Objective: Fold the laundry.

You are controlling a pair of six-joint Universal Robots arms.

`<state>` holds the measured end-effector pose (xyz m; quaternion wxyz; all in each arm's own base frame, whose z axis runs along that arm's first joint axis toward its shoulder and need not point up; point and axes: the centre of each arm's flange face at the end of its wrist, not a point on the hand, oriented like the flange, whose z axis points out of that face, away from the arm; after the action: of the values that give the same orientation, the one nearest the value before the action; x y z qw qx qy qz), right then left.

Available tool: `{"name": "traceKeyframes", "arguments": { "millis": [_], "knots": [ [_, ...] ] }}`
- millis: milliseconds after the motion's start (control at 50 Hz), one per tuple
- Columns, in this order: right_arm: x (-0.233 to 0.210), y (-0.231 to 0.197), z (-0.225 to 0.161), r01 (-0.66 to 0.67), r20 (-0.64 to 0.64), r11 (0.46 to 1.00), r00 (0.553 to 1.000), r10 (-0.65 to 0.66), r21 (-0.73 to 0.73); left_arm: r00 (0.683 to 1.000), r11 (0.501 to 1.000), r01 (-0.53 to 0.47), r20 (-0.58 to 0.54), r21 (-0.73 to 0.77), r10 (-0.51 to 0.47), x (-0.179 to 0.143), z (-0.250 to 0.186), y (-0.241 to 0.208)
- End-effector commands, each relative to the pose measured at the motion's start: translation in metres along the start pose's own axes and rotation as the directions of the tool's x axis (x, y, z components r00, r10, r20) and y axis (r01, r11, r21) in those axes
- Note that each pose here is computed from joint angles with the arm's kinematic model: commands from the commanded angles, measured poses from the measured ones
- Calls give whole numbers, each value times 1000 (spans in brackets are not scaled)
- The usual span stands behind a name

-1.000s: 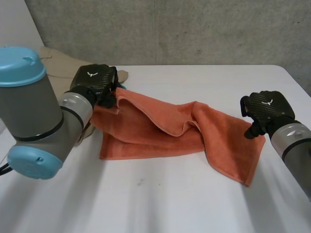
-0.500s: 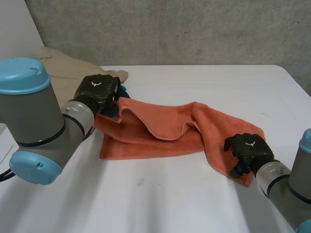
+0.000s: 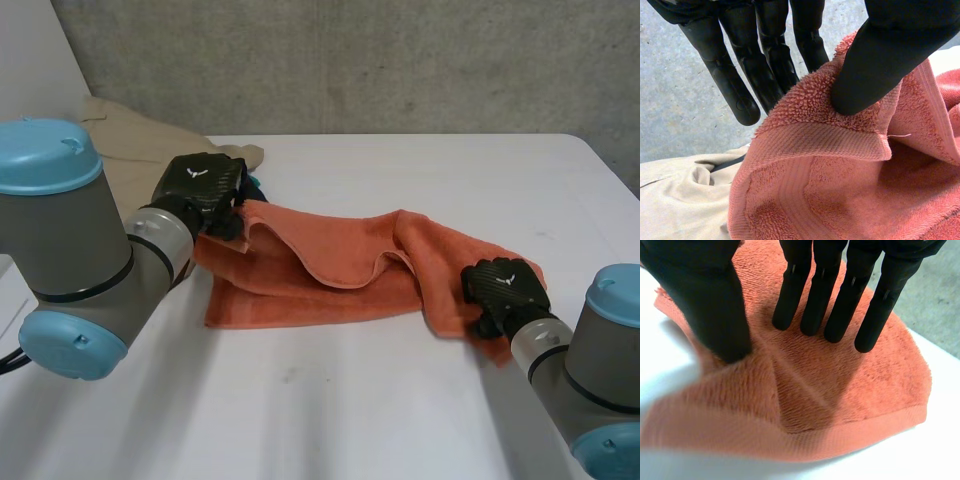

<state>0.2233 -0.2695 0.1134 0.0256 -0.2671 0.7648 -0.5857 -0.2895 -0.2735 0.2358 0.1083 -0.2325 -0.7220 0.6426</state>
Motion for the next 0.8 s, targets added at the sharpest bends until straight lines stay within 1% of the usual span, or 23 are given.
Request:
{"name": "traceKeyframes", "arguments": {
  "millis": [20,140,200,280,300,320,360,380,400,460,480,540,560,600,620,680,700,740,760,800],
  "knots": [
    [2,-4,6,66,-10,997,998,-66,31,1000,1000,0,0,-1,0,0,0,0],
    [11,-17,12,72,-31,995,997,-70,64,1000,1000,0,0,1,0,0,0,0],
    [13,-23,9,72,-29,996,997,-71,55,1000,1000,-1,1,4,1,0,-1,-2],
    [29,-74,-14,132,-45,988,991,-129,76,1000,999,-7,5,36,7,-2,-6,-16],
    [38,-99,-29,188,-52,979,981,-184,73,1000,998,-9,12,58,8,-5,-9,-25],
    [43,-111,-37,218,-60,974,975,-214,65,1000,996,-12,28,88,9,-10,-15,-37],
    [58,-129,-50,274,-74,961,960,-271,31,999,994,-19,49,104,14,-19,-20,-47],
    [74,-139,-57,318,-88,948,944,-319,-23,998,994,-23,62,105,17,-24,-23,-52],
    [83,-143,-60,336,-93,941,936,-339,-53,996,995,-37,84,95,29,-32,-29,-58],
    [115,-150,-70,381,-106,911,910,-400,-160,992,996,-73,109,57,66,-44,-38,-66],
    [121,-150,-72,390,-106,902,905,-413,-183,989,995,-101,110,19,98,-48,-43,-66],
    [133,-145,-75,418,-87,875,889,-449,-245,986,988,-146,80,-43,149,-48,-47,-60],
    [133,-143,-75,423,-80,869,887,-455,-255,982,981,-178,53,-80,183,-46,-49,-54],
    [131,-135,-72,435,-47,857,884,-464,-277,977,972,-208,32,-114,213,-46,-49,-47],
    [130,-132,-71,437,-36,855,885,-464,-281,972,960,-231,7,-156,235,-44,-44,-33],
    [127,-117,-62,433,2,843,890,-456,-318,966,946,-256,-17,-201,258,-42,-32,-14],
    [127,-112,-58,430,14,841,893,-451,-329,965,940,-260,-25,-220,261,-42,-21,-2],
    [126,-104,-48,425,33,839,897,-441,-339,964,939,-263,-32,-222,263,-40,-11,6],
    [126,-102,-37,421,30,845,900,-436,-330,963,940,-268,-37,-212,266,-38,-4,9],
    [127,-102,-25,429,13,849,894,-447,-309,960,946,-280,-17,-164,281,-39,15,8]
  ]
}}
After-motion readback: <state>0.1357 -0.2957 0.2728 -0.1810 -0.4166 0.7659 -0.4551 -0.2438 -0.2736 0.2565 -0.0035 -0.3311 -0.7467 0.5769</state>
